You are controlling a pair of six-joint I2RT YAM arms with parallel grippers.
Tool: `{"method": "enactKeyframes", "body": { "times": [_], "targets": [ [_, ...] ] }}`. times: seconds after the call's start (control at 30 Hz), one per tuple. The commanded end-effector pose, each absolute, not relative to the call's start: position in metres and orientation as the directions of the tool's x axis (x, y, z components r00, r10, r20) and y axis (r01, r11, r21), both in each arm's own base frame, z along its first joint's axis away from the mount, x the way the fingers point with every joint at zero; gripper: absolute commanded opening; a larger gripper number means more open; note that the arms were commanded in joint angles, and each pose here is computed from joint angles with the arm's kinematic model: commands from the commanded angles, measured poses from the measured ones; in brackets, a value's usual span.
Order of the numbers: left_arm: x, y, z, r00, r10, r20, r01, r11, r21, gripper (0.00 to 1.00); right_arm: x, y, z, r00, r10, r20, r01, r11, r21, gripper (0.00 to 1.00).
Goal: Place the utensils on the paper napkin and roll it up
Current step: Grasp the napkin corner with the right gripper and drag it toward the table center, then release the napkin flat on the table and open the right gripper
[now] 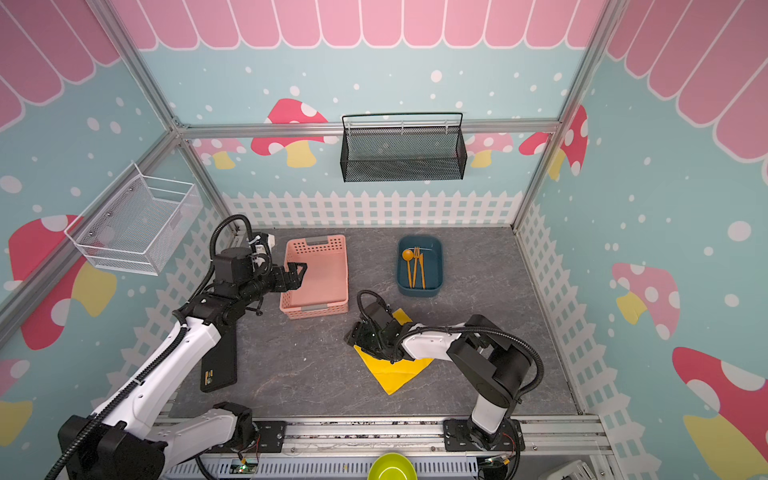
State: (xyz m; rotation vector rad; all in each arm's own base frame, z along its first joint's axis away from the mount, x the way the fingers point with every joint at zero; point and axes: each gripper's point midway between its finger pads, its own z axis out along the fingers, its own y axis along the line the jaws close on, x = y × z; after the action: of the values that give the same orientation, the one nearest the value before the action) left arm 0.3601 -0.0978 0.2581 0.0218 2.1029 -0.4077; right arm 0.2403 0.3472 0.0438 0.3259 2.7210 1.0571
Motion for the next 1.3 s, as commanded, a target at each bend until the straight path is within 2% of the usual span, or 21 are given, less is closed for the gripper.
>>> {"method": "enactKeyframes", "body": {
  "times": [0.0, 0.53, 0.8, 1.27],
  "targets": [
    [0.356, -0.099, 0.262, -0.529, -0.149, -0.835, 0.185, 0.941, -0.285, 0.96, 0.238, 0.352, 0.038, -0.96, 0.262, -0.102, 0.129, 0.732, 0.669, 0.74],
    [0.354, -0.099, 0.262, -0.53, -0.138, -0.837, 0.189, 0.943, -0.275, 0.96, 0.231, 0.355, 0.038, -0.98, 0.166, -0.106, 0.058, 0.758, 0.649, 0.75],
    [0.353, -0.099, 0.264, -0.527, -0.14, -0.838, 0.191, 0.942, -0.277, 0.96, 0.221, 0.347, 0.029, -0.983, 0.168, -0.069, 0.086, 0.766, 0.637, 0.75],
    [0.348, -0.106, 0.266, -0.512, -0.1, -0.853, 0.217, 0.946, -0.241, 0.96, 0.218, 0.345, 0.035, -0.987, 0.144, -0.076, 0.062, 0.767, 0.639, 0.75]
  ]
}}
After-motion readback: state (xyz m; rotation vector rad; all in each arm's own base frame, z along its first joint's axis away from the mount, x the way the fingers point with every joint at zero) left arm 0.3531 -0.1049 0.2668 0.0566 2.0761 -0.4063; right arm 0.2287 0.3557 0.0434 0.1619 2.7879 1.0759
